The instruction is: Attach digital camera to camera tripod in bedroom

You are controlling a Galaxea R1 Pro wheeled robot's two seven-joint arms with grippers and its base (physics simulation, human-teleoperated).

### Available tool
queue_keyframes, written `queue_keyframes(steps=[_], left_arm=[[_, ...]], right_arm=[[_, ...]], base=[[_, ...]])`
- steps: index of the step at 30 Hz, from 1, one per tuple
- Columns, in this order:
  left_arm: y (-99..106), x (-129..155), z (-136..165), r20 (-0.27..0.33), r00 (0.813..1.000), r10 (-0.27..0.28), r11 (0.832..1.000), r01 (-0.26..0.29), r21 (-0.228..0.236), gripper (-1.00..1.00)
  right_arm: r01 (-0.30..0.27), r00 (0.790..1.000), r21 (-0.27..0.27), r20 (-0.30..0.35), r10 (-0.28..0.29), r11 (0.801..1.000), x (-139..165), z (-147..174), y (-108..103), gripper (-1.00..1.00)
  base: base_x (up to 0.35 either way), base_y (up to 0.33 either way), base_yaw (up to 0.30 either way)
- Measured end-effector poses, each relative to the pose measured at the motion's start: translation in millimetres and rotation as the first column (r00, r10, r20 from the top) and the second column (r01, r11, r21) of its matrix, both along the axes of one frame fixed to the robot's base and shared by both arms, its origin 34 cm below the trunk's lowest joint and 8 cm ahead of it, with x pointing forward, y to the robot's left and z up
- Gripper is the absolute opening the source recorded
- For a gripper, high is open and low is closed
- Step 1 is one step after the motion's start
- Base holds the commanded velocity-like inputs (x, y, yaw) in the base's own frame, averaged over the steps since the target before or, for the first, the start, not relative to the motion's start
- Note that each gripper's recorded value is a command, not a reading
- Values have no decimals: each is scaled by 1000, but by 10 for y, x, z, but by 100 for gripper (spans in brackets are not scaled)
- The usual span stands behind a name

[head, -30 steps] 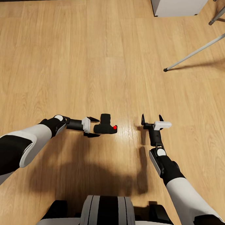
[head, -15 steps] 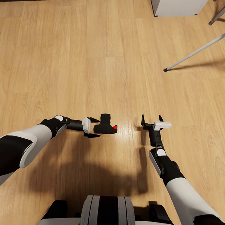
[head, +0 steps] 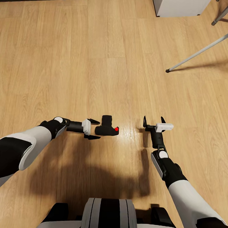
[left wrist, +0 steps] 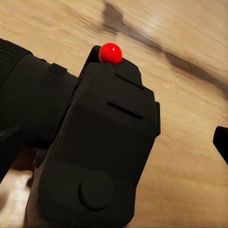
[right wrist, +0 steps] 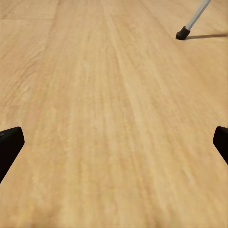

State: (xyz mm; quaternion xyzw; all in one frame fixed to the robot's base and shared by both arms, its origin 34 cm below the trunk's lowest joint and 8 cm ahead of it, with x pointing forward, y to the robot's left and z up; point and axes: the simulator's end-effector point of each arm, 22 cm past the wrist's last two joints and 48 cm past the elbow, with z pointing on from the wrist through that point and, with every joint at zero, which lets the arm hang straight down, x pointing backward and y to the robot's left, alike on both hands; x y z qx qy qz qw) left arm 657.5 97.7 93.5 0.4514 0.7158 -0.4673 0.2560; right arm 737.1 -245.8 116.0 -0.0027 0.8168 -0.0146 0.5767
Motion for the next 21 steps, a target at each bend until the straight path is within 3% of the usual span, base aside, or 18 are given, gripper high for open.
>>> queue_keyframes(steps=[21], left_arm=[[275,31,-55,3,1000,19,999,-19,39,100]], right_arm=[[0,1000,0,0,0,1000,0,0,0,100]], base=[[0,0,0]])
